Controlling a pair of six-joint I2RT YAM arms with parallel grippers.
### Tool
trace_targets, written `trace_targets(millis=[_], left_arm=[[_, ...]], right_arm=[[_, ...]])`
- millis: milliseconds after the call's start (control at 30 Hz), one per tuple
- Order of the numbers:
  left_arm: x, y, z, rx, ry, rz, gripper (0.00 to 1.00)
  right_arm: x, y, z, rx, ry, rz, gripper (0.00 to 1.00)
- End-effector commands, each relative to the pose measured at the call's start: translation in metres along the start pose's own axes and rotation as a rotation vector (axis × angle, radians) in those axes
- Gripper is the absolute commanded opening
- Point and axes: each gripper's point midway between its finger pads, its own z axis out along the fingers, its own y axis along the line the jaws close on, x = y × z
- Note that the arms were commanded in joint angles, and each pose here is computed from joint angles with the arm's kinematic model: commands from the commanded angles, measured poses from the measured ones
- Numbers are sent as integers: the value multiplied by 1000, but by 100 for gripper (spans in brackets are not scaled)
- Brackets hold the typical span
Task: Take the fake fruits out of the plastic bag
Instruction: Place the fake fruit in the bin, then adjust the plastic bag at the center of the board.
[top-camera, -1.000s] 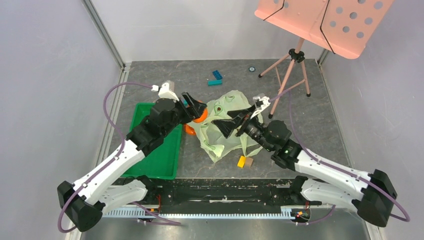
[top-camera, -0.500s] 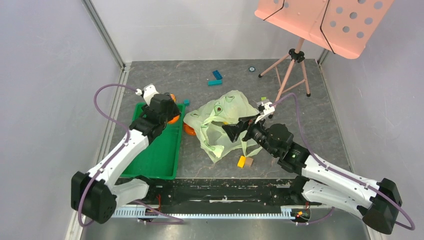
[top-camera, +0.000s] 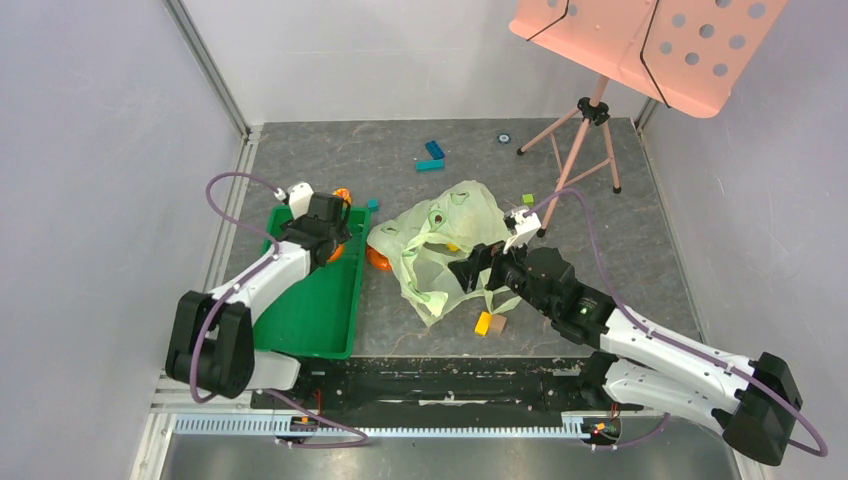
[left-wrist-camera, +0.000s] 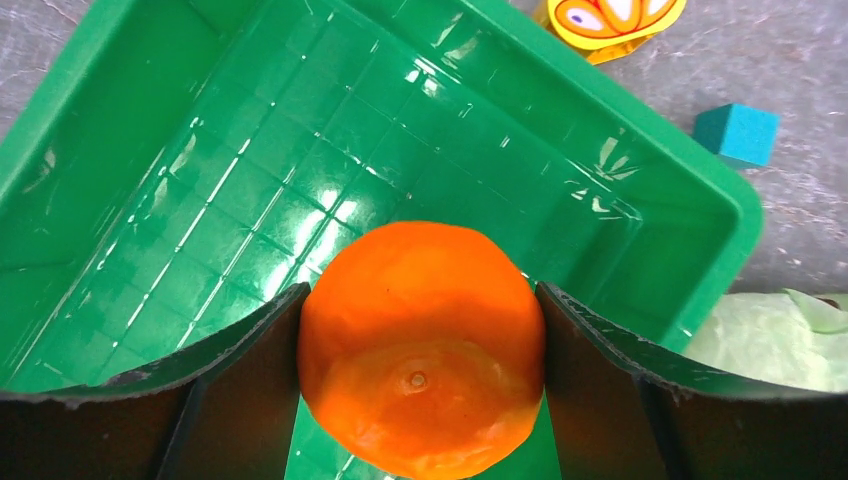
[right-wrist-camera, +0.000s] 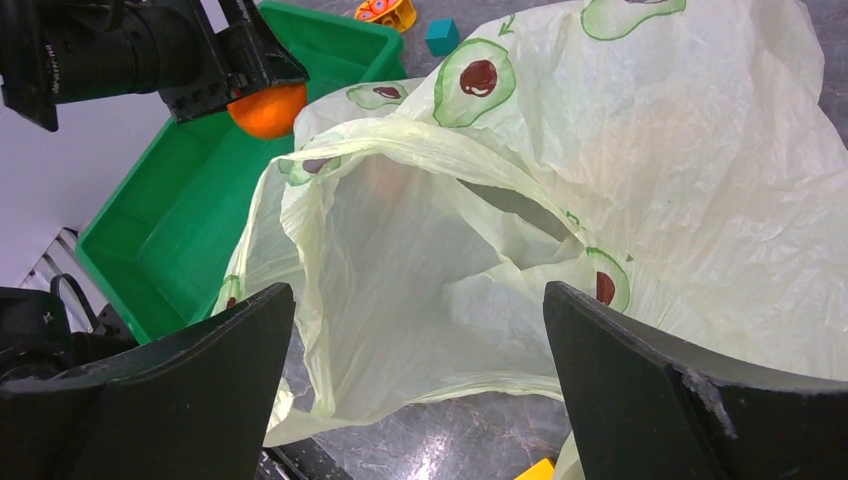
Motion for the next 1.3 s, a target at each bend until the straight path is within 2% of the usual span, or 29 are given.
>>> trace_targets(millis=[0,300,567,833,900,1000,1033,1133,1267], left_arm=[[1,-10,18,9,-10,23,72],[20,-19,39,10,66,78,79],[17,-18,36,8,70,97,100],[-8,-20,6,54,45,81,100],[-20,-22,-8,89,23,66,100],[-40,-29,-35,165,-14,34,100],[-47,-34,-45,204,-27,21,100],[-66,-51,-80,315,-76,7,100],[-75,-85,-128,456,-117,49,100]], right_arm=[[-2,-2,1,12,-6,-8,98],[1,-6,-2,24,-3,-16,98],[0,-10,-2,45,13,-50,98],[0,-20,-9,107,24,-31,98],[4,-23,-10,115,35,-28,91],[11,-22,-7,104,46,-30,75],[14,-22,-5,99,53,-30,76],[21,-17,4,66,65,-31,65],[34,-12,20,31,79,-37,57]])
